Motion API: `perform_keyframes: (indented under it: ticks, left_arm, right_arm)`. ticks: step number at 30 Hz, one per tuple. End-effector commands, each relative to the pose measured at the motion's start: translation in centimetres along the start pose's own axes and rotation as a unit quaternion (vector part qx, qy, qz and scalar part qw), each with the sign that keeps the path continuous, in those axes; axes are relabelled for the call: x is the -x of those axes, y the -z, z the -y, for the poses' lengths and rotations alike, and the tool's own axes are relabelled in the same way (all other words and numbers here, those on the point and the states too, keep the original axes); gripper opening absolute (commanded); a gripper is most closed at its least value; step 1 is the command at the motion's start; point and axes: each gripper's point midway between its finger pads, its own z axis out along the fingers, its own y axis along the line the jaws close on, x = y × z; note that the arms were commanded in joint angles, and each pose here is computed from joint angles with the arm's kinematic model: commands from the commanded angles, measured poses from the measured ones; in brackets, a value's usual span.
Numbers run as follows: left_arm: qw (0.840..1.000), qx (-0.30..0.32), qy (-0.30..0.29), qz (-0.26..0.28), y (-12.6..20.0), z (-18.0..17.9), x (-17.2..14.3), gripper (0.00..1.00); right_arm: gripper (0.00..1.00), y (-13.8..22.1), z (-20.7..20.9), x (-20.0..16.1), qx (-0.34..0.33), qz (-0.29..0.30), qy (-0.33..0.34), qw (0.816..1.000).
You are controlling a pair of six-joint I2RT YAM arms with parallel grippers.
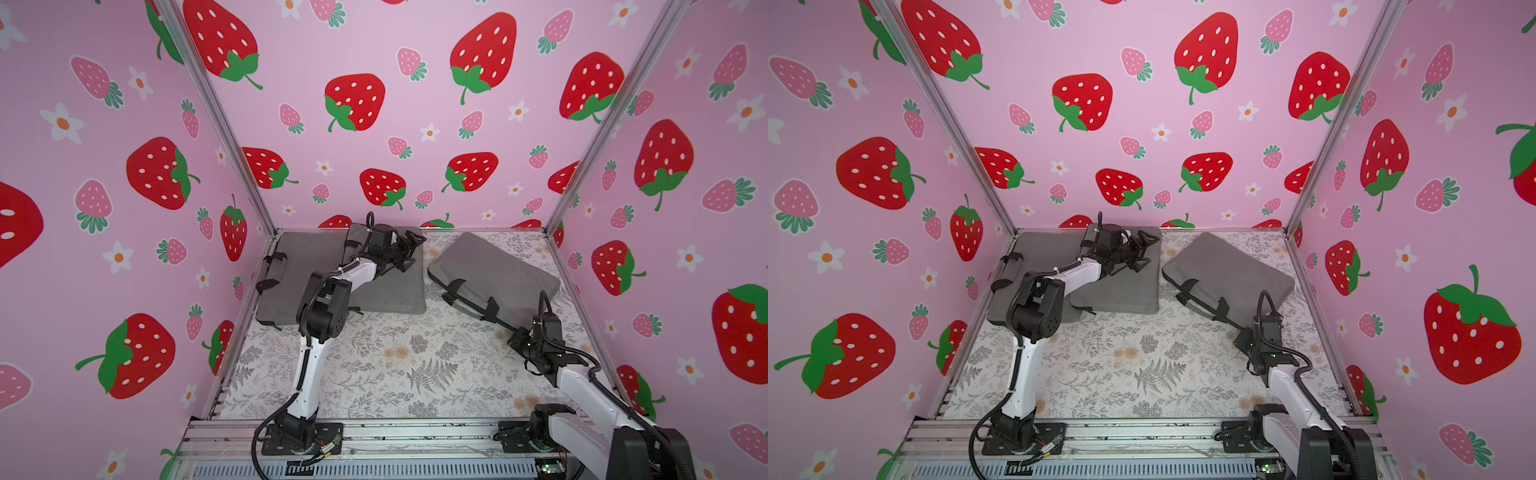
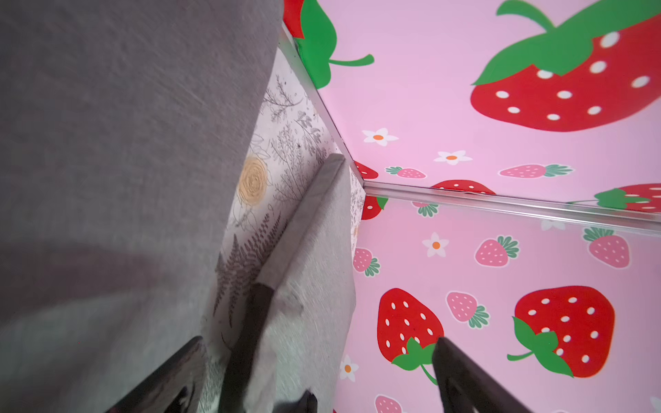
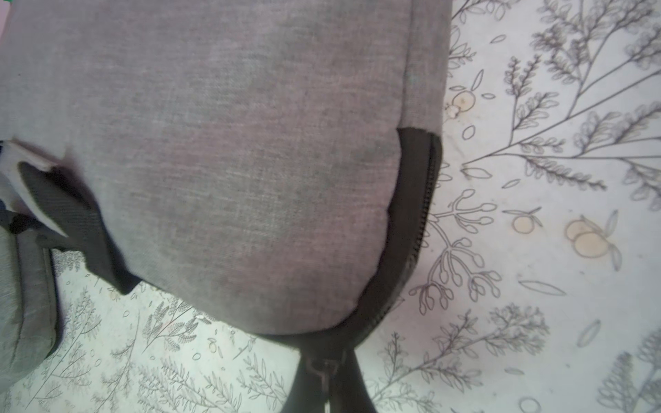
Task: Put the mouse into the laptop bag
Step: Zip the zipper on the zippered laptop bag.
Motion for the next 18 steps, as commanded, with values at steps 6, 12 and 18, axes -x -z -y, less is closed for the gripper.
perform_keyframes:
  ticks: [6, 12, 18]
  left_arm:
    - [0.999, -0.033, -0.025, -0.032, 6.3, 2.7, -14.1, 0.99]
    - [0.997, -0.011, -0.048, -0.066, 7.6, -1.6, -21.5, 0.97]
    - [0.994, 0.031, -0.069, -0.082, 7.2, -6.1, -24.6, 0.93]
  right_arm:
    - [0.00, 0.3, -3.9, -2.9, 0.043, -0.021, 0.066, 0.997]
    - [0.00, 0.4, -8.7, -5.3, 0.086, -0.027, 0.133, 0.987]
    - [0.00, 1.1, -11.1, -6.1, 0.111, -0.025, 0.168, 0.979]
